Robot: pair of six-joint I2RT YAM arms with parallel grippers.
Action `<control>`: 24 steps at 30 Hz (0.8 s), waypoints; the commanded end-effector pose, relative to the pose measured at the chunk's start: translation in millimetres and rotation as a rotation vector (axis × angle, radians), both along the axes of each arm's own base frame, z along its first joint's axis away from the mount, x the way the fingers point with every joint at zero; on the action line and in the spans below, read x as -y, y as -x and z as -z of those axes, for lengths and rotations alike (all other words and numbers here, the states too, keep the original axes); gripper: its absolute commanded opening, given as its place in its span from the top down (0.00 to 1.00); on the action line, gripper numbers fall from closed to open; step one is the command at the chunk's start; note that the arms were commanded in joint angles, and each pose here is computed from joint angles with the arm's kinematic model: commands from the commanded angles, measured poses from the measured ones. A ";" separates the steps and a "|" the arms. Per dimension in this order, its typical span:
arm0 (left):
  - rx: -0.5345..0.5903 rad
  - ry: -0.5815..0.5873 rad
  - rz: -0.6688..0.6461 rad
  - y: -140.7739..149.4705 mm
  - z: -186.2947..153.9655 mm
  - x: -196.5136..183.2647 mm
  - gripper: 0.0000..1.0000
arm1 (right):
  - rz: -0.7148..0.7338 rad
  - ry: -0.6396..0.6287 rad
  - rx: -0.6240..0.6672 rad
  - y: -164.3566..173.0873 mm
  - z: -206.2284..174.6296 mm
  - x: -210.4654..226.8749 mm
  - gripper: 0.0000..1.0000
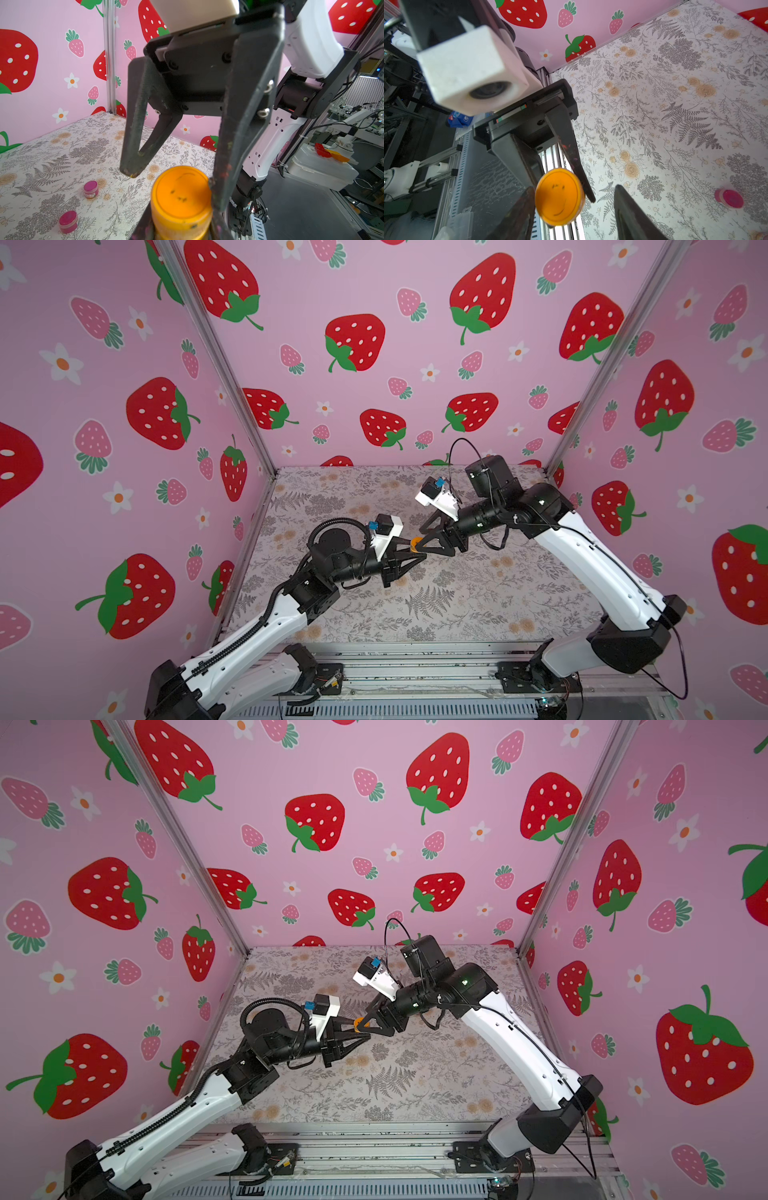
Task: Close the paint jar lid
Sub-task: Screw the lid onto the paint jar.
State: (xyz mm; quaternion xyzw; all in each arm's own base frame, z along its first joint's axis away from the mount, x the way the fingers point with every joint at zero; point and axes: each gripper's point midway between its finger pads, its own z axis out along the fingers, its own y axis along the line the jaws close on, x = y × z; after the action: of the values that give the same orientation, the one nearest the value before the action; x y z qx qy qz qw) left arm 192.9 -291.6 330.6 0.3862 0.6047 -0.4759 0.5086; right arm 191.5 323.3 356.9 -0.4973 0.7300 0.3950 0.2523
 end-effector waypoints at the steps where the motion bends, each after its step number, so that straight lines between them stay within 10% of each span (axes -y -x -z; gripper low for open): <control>1: 0.029 0.012 0.017 3.4 -7.6 2.0 1.00 | -0.027 -0.031 0.014 7.7 -9.0 0.1 0.46; 24: 0.057 -0.011 -0.046 -14.4 -6.0 5.4 1.00 | 0.025 -0.011 -0.024 2.7 12.5 -6.4 0.70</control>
State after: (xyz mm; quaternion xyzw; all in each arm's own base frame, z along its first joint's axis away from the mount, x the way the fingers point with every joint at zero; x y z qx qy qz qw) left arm 201.2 -296.7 316.9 0.3871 0.6194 -0.4638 0.5014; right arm 187.7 328.6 341.1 -0.4934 0.7342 0.4019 0.2366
